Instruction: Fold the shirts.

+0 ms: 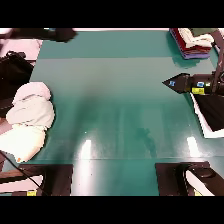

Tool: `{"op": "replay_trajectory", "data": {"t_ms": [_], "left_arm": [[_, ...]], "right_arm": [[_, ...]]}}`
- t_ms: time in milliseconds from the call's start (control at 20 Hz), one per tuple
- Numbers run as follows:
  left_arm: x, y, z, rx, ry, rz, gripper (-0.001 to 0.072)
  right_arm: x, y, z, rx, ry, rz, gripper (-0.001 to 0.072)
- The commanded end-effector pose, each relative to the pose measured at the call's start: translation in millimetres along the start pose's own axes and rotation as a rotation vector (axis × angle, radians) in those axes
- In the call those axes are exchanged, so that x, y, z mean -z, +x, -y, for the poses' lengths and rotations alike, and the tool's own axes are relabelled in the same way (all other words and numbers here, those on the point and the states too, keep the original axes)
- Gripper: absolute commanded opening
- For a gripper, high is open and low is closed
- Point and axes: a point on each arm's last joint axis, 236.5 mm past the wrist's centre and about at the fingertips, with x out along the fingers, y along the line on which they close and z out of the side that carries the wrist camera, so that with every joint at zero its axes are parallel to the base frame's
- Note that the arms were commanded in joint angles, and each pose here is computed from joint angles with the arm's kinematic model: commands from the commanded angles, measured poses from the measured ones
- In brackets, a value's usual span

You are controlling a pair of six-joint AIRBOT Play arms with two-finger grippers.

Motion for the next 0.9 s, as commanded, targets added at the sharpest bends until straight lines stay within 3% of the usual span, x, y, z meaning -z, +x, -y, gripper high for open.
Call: {"op": "replay_trajectory", "data": {"t_ms": [0, 50, 100, 150, 200, 500, 750, 800, 850], "left_arm": [[55.9, -48.4, -120.0, -0.329, -0.005, -0.237, 0.0027], [79.6, -54.9, -148.0, -0.391, -0.035, -0.31, 0.0029], [104.7, -56.7, -172.9, -0.431, -0.08, -0.365, 0.0215], [128.6, -54.5, -192.5, -0.458, -0.137, -0.4, 0.0549], [156.1, -49.8, -210.4, -0.484, -0.204, -0.43, 0.0648], [290.2, -9.8, -264.1, -0.55, -0.295, -0.488, 0.0651], [317.1, 10.4, -274.0, -0.551, -0.32, -0.51, 0.0649], [312.0, 10.6, -275.3, -0.56, -0.336, -0.492, 0.0617], [303.9, 9.8, -276.6, -0.565, -0.344, -0.475, 0.0427]], "right_arm": [[-2.0, 0.3, 0.4, 0.002, 0.0, 0.009, 0.0019], [-3.8, 0.1, 0.7, 0.003, 0.0, 0.017, 0.0019], [-5.3, 0.2, 1.0, 0.004, 0.0, 0.023, 0.0019], [-6.9, 0.2, 1.2, 0.005, 0.001, 0.03, 0.0019], [-7.4, 0.2, 1.4, 0.006, 0.001, 0.032, 0.0018], [-7.8, 0.0, 1.2, 0.006, 0.001, 0.034, 0.0019], [-8.2, 0.1, 1.3, 0.006, 0.001, 0.035, 0.0019], [-8.5, 0.1, 1.4, 0.006, 0.001, 0.036, 0.0019], [-8.6, 0.1, 1.4, 0.006, 0.001, 0.037, 0.0019]]}}
